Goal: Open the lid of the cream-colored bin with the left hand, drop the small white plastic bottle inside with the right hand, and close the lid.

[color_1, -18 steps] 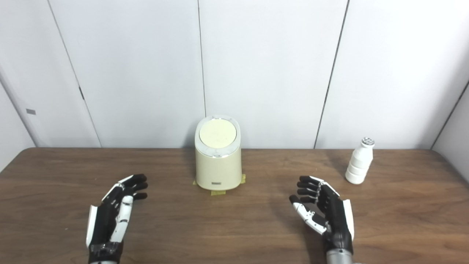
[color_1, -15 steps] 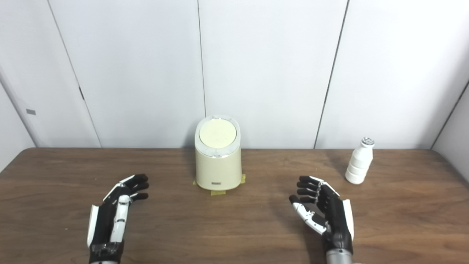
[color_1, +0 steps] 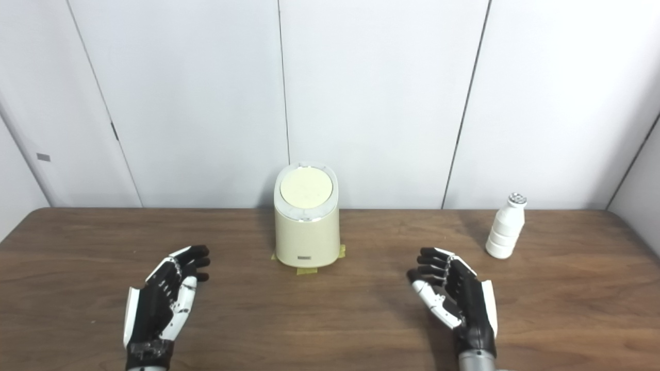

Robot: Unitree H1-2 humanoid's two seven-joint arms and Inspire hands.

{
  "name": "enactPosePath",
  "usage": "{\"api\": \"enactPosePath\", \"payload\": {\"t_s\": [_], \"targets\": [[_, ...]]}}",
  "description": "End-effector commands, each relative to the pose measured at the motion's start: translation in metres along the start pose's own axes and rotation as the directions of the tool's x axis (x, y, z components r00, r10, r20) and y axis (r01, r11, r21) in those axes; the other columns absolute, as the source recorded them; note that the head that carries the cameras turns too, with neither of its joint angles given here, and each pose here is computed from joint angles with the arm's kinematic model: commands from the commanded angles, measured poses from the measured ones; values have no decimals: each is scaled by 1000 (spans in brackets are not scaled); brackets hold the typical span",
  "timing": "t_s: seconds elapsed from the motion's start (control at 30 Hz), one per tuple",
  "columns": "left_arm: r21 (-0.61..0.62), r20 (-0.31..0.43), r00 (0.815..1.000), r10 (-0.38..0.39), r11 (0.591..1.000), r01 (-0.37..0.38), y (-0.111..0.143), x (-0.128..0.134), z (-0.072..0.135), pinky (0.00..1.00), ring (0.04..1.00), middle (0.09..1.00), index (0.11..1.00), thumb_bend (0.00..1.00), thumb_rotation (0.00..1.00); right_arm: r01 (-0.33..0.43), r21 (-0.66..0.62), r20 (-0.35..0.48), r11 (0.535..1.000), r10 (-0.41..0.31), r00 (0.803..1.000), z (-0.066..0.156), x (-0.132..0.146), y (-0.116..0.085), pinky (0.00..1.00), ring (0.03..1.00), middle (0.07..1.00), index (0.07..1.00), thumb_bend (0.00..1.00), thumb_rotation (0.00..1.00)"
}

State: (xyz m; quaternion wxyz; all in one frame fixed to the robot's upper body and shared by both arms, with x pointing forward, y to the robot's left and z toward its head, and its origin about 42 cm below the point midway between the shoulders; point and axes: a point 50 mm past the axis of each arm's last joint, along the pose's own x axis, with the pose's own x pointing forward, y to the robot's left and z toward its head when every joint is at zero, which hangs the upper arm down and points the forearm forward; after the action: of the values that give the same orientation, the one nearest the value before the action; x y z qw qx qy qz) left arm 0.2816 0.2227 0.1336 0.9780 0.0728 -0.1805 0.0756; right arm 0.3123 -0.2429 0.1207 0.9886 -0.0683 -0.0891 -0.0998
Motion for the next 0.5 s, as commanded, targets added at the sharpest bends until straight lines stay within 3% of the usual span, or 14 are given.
{"api": "enactPosePath", "payload": {"t_s": [0.0,0.03,0.07,0.1,0.13,0.27,0.3,0.37,0.47], "targets": [[78,-37,999,-19,997,22,8,-9,-14,634,724,743,722,169,518,-1,-1,51,1000,1,999,13,7,2,560,634,650,642,301,681],[78,-38,999,-19,997,22,8,-9,-14,639,725,744,724,170,521,1,1,51,1000,-1,999,13,7,2,562,633,648,640,297,675],[78,-39,999,-20,997,23,8,-9,-14,640,725,744,724,170,523,2,8,48,1000,-2,999,13,7,2,561,632,647,641,288,469],[79,-39,999,-20,997,23,8,-9,-14,640,725,744,724,171,525,2,14,46,1000,-2,999,12,7,2,562,633,648,642,287,348],[77,-38,999,-20,997,23,9,-9,-15,641,725,744,724,173,528,4,17,40,1000,-4,999,12,7,3,561,632,648,643,280,299],[65,-41,999,-21,998,24,12,-8,-18,647,729,745,723,183,541,-6,10,45,1000,6,999,11,7,7,566,634,650,642,258,603],[62,-39,999,-26,998,28,13,-7,-18,649,731,746,723,184,557,-8,9,45,1000,8,999,11,7,8,566,633,651,641,257,631],[56,-36,999,-41,998,43,15,-5,-18,648,732,746,724,201,629,-10,0,47,1000,10,999,12,7,11,559,629,648,640,254,634],[44,-30,998,-53,998,54,15,0,-15,655,743,755,730,265,669,-7,20,58,1000,6,998,12,8,14,544,622,642,635,239,523]]}}
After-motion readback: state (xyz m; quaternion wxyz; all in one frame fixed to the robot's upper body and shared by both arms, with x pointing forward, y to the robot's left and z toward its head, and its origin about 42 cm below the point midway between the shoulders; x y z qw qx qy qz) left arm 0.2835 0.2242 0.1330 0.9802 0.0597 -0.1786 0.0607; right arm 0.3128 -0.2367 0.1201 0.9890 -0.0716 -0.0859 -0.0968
